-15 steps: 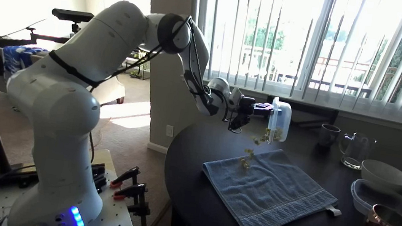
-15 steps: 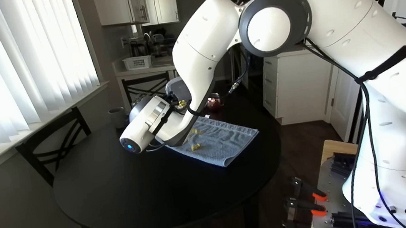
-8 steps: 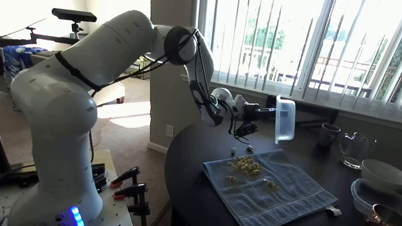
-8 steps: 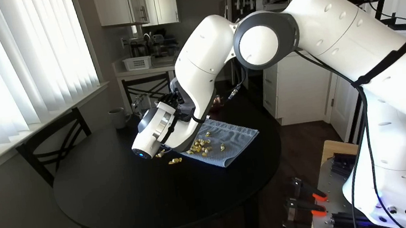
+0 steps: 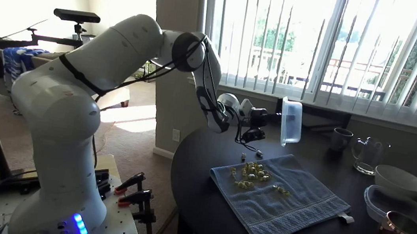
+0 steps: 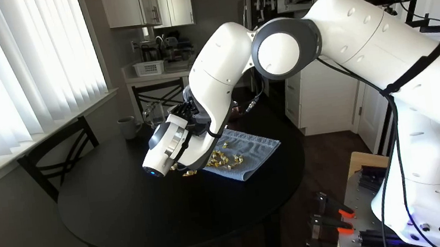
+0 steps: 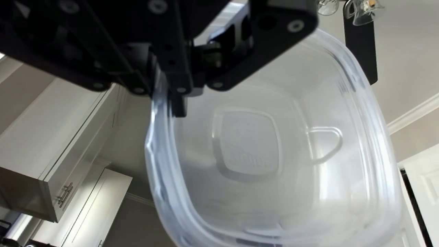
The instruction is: Pour the contents in the bowl onto the blue towel.
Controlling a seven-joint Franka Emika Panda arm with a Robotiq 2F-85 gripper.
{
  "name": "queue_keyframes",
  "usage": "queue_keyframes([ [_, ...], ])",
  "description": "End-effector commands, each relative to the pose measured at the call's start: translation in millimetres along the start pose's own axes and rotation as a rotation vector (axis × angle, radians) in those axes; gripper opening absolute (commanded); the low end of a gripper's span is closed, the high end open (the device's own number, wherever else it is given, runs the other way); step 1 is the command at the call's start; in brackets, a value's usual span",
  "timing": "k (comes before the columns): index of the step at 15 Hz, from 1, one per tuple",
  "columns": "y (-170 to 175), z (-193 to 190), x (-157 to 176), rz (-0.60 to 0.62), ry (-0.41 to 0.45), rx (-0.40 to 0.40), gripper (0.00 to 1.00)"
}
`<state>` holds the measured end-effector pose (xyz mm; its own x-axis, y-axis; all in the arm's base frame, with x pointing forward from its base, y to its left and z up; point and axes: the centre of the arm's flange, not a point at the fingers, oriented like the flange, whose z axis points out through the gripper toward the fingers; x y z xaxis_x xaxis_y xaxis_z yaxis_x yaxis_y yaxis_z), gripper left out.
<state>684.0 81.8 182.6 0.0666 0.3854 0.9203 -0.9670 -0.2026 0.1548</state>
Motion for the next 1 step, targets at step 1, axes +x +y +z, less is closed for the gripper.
queue_keyframes([
  [1, -1.8, 4.3, 5.4, -0.069, 0.010, -0.015, 0.01],
])
